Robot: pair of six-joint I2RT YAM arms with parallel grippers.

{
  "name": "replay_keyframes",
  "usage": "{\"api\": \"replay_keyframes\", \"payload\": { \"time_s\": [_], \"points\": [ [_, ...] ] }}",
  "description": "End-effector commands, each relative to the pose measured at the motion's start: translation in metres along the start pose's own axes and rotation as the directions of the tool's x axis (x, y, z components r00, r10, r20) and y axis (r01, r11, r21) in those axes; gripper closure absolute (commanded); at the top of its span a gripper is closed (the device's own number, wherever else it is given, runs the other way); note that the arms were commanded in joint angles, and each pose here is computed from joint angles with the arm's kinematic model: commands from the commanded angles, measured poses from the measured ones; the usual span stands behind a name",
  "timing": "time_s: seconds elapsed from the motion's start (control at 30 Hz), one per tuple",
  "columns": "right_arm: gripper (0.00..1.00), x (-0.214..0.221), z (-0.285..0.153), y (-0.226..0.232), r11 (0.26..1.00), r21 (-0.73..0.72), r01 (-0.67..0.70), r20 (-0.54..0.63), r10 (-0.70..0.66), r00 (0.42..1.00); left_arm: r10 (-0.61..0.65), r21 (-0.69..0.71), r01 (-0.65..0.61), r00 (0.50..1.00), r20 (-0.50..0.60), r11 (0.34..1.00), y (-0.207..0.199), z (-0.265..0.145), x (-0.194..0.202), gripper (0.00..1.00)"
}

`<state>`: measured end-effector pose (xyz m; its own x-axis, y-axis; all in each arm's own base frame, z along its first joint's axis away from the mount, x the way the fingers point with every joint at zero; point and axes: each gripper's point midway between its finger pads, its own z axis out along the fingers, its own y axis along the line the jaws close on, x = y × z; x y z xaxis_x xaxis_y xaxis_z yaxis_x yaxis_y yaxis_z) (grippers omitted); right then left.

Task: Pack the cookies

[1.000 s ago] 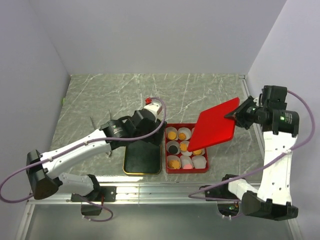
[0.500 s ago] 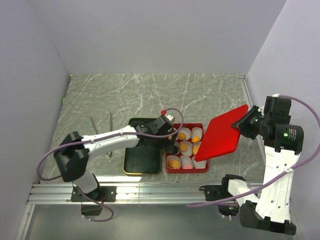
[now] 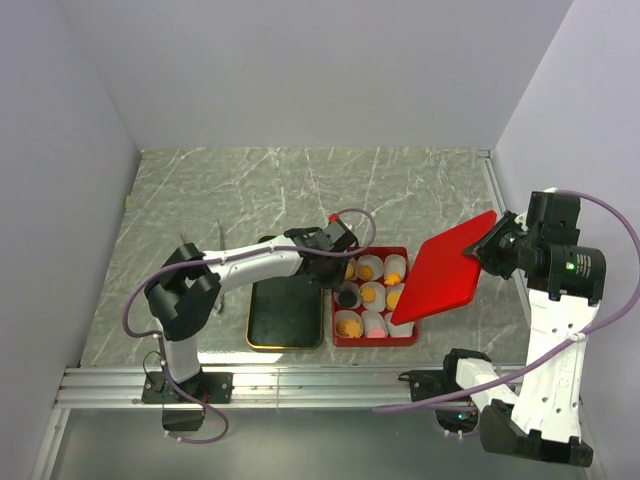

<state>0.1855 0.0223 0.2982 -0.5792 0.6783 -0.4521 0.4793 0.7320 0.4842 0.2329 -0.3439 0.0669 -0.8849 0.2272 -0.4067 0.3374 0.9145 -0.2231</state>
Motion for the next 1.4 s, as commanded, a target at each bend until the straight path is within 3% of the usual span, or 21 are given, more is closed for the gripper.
{"api": "replay_keyframes", "payload": {
  "time_s": [0.0,0.1,0.27,0.63,0.93,1.2,1.37],
  "points": [
    [1.0,-0.009,-0.008,0.007,1.0,-0.015,0.023,0.028,-0.022,0.999,-0.043,0.007,0.043,0.999,-0.009,0.999,0.005,0.001,-0.008,0.61],
    [1.0,-0.014,-0.007,0.011,1.0,-0.015,0.021,0.029,-0.021,0.999,-0.059,-0.004,0.059,0.998,-0.011,0.998,0.013,0.002,-0.011,0.72],
    [1.0,-0.018,-0.001,0.016,1.0,-0.025,0.017,0.017,-0.017,1.0,-0.088,-0.061,0.087,0.996,-0.017,0.994,0.037,0.008,-0.017,0.99],
    [1.0,-0.029,0.011,0.03,0.999,-0.05,0.011,-0.02,-0.012,1.0,-0.241,-0.221,0.244,0.97,0.04,0.944,0.144,-0.004,-0.044,0.99],
    [1.0,-0.037,0.017,0.044,0.996,-0.088,0.013,-0.041,-0.017,0.999,-0.249,-0.314,0.266,0.964,0.092,0.912,0.21,-0.019,-0.075,0.99],
    [1.0,-0.029,0.025,0.075,0.971,-0.238,0.033,-0.133,-0.066,0.989,-0.212,-0.233,0.227,0.973,0.087,0.946,0.18,-0.021,-0.084,0.99],
    [1.0,-0.015,0.026,0.11,0.914,-0.4,0.069,-0.201,-0.161,0.966,-0.232,-0.171,0.239,0.971,0.06,0.956,0.148,-0.013,-0.08,0.99]
  ]
}}
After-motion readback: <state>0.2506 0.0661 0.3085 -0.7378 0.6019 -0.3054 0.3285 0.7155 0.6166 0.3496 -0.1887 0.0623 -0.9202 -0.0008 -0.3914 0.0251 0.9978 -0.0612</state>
